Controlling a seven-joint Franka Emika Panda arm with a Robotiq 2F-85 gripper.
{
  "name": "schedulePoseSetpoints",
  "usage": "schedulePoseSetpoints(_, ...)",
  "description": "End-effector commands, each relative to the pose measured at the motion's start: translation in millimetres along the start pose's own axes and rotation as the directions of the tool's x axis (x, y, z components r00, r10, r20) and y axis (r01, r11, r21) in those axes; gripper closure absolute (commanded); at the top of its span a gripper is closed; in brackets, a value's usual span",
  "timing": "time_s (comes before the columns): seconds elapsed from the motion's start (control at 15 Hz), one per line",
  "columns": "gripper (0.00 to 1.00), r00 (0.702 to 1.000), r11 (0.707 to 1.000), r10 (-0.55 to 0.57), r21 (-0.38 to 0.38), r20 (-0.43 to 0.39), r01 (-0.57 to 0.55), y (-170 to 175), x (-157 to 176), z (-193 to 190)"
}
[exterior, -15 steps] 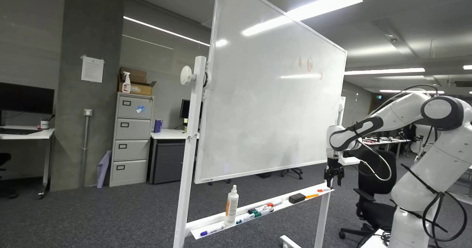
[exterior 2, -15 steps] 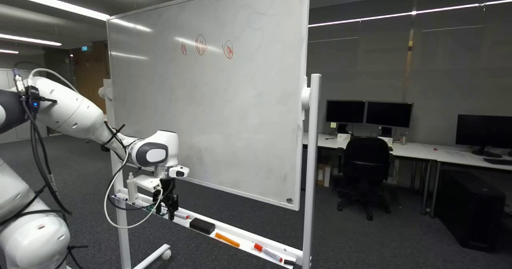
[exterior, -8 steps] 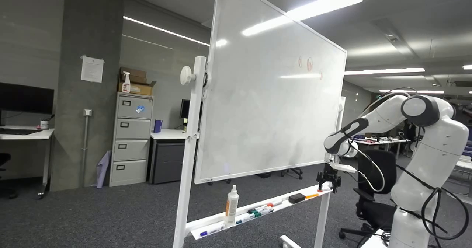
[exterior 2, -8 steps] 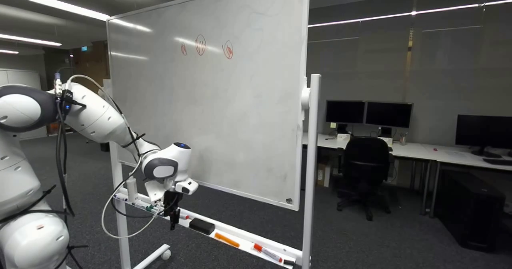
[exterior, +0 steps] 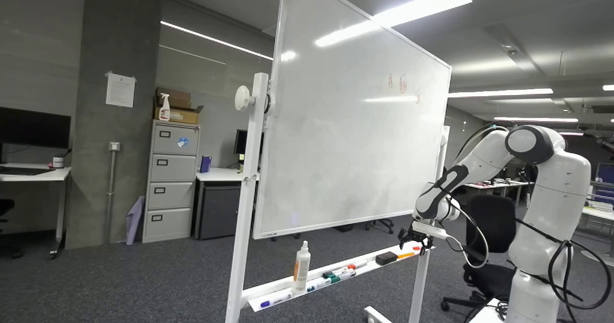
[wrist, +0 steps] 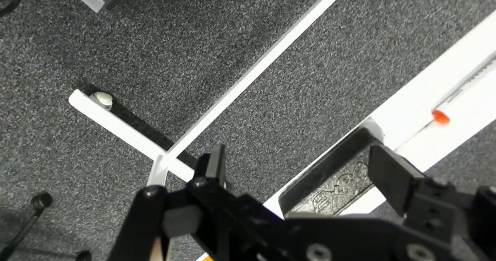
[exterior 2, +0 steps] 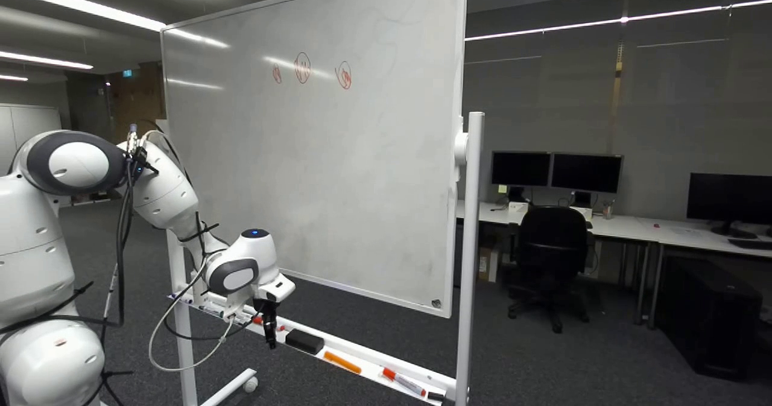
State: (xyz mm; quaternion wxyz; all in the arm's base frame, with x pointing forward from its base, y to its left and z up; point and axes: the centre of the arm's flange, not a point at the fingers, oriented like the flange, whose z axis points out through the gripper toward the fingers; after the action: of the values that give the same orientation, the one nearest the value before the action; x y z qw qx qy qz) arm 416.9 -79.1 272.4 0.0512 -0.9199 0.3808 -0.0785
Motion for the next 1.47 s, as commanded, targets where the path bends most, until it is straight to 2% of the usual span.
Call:
schedulePoseSetpoints(0.0, 0.00, 0.997, 0.997, 0.077, -0.010, -0.009, -0.077, -6, -2, 2)
schedulePoseSetpoints(0.07, 0.00, 0.999, 0.999, 0.048, -0.008, 0.005, -0.048, -3, -3, 7)
schedulePoseSetpoints(0.33, 0.00, 0.998, 0.998, 0.061, -0.010, 0.006, -0.061, -3, -3, 8)
schedulePoseSetpoints(0.47, 0.00, 0.991, 0.990, 0.137, -0.020, -0.003, -0.137, -8, 0, 12)
schedulePoseSetpoints(0.67, 0.00, 0.972, 0.973, 0.229, -0.043, 0.055, -0.227, -14, 6, 22)
schedulePoseSetpoints(0.87, 0.00, 0.941, 0.942, 0.335, -0.033, 0.042, -0.334, -23, 21, 33)
schedulePoseSetpoints(0.93, 0.00, 0.928, 0.929, 0.370, -0.003, 0.053, -0.370, -27, 25, 35)
schedulePoseSetpoints(1.2, 0.00, 0.887, 0.887, 0.459, 0.022, 0.055, -0.460, -39, 32, 53)
schedulePoseSetpoints(1.4, 0.00, 0.865, 0.865, 0.500, 0.057, -0.031, -0.498, -40, 24, 69)
